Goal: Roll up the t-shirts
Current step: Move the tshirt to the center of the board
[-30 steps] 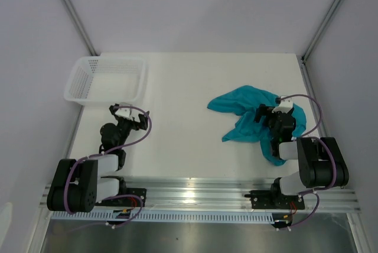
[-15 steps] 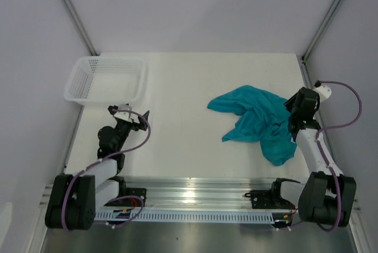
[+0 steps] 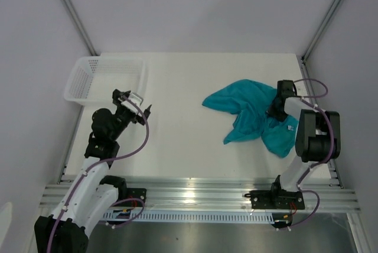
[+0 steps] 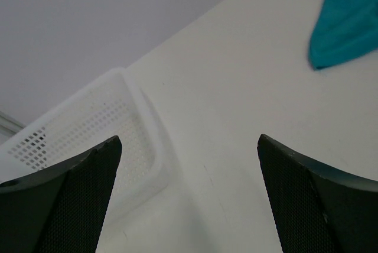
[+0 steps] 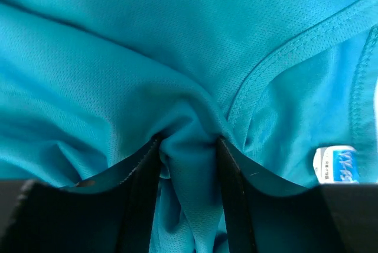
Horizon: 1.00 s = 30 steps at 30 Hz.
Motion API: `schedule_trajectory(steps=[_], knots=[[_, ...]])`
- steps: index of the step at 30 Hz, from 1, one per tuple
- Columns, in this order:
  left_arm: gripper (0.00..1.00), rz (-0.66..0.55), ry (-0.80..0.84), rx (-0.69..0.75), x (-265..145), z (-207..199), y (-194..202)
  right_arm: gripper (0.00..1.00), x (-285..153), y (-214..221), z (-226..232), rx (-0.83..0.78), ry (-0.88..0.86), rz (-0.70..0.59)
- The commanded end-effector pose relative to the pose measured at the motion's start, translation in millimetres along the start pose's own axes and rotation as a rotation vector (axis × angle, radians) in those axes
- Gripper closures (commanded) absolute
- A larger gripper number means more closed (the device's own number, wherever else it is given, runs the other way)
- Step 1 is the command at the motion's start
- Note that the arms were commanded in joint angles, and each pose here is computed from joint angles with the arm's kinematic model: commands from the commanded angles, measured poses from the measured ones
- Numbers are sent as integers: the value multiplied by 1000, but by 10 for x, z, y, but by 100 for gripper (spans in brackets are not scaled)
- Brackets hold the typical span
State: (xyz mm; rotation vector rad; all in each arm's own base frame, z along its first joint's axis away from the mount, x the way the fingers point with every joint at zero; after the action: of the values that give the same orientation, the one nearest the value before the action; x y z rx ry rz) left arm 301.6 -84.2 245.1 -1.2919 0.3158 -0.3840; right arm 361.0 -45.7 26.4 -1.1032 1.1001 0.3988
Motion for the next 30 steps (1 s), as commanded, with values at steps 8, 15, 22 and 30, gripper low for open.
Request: schedule_trajectory(steps=[8, 15, 22, 30], knots=[[14, 200, 472, 72, -261, -785, 405, 60, -14, 635, 1948, -378, -328, 166], [23, 339, 717, 176, -204, -1280, 520, 56, -499, 443, 2633, -190, -550, 147], [24, 471, 869, 202, -25, -1608, 745, 43, -859, 172, 2041, -218, -505, 124], [21, 591, 977, 317, -159, -1824, 1167, 43, -885, 510, 1116, -147, -368, 172]])
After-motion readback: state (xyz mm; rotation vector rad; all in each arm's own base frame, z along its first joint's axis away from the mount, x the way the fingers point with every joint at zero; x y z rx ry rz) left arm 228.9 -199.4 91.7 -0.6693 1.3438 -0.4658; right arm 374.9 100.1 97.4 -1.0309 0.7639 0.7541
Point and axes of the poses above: each gripper's point midway between its finger pads, its own x axis out along the fingers, its own z axis along the line the jaws close on, y = z × x, the point moved 1 cm from there along -x, back along the fingers, and after that the axes turned 7 degrees about -x, right-handed, at the moved point
